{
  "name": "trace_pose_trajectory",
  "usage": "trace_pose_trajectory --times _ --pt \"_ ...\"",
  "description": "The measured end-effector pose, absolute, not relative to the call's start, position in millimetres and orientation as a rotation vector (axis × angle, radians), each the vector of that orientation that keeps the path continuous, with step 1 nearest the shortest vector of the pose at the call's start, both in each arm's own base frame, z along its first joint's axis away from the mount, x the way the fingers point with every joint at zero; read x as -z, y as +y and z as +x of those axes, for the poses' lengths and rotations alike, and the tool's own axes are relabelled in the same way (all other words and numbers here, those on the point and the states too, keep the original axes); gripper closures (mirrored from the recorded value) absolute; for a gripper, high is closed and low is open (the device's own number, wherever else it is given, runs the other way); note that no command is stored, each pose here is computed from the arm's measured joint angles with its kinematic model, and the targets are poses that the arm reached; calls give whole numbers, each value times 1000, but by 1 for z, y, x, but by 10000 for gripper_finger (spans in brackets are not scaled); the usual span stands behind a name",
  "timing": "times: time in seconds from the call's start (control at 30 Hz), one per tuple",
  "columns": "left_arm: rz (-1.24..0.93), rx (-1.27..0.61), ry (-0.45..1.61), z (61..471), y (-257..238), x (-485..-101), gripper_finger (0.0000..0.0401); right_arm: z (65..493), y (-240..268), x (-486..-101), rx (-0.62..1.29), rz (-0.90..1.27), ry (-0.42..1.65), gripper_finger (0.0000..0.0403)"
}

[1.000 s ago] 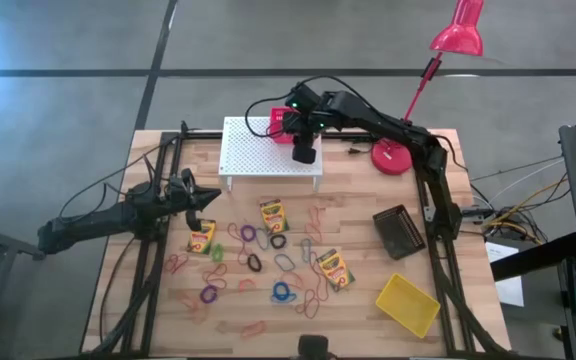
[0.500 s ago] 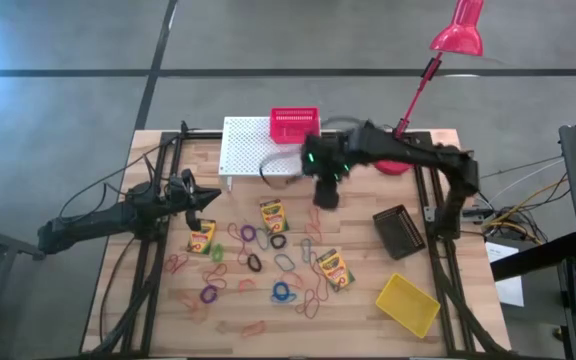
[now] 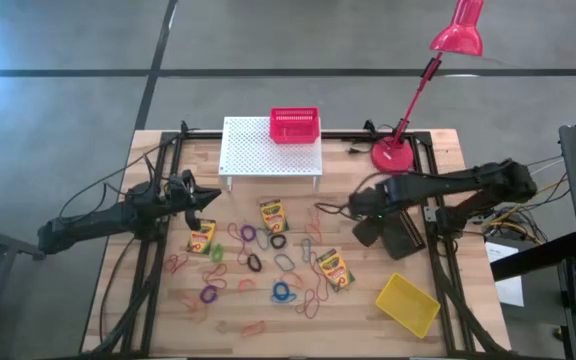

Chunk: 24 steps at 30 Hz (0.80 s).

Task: Pick & Place Office Desk Supplies
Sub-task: Put the black bin on the shelf

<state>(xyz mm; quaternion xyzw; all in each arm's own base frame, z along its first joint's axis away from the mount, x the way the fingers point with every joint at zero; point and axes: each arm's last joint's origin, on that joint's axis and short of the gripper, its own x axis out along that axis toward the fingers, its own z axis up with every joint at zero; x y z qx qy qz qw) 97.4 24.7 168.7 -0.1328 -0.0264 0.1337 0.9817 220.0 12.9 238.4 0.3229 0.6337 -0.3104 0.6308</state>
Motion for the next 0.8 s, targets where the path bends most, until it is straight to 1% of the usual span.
trace_pose_trajectory --times 0.1,0.2,0.3,0.37,0.47,0.57,0.7,0.8 --pt "-275 -269 -54 97 25 -169 378 205 18 -221 741 818 1445 234" --pt "-286 -269 -55 97 25 -169 378 195 24 -204 739 878 1446 216" --pt "-286 -268 -55 97 25 -169 378 190 32 -191 726 895 1457 213" --pt "-285 -268 -56 97 25 -169 378 189 36 -185 735 886 1472 218" --pt "-285 -268 -58 97 25 -169 378 189 42 -177 750 855 1510 237" --pt "-285 -268 -62 97 25 -169 378 192 46 -171 744 815 1542 266" --pt "-282 -266 -76 97 25 -170 378 198 48 -166 716 757 1572 319" --pt "-253 -267 -72 97 25 -170 378 209 50 -175 636 712 1564 366"
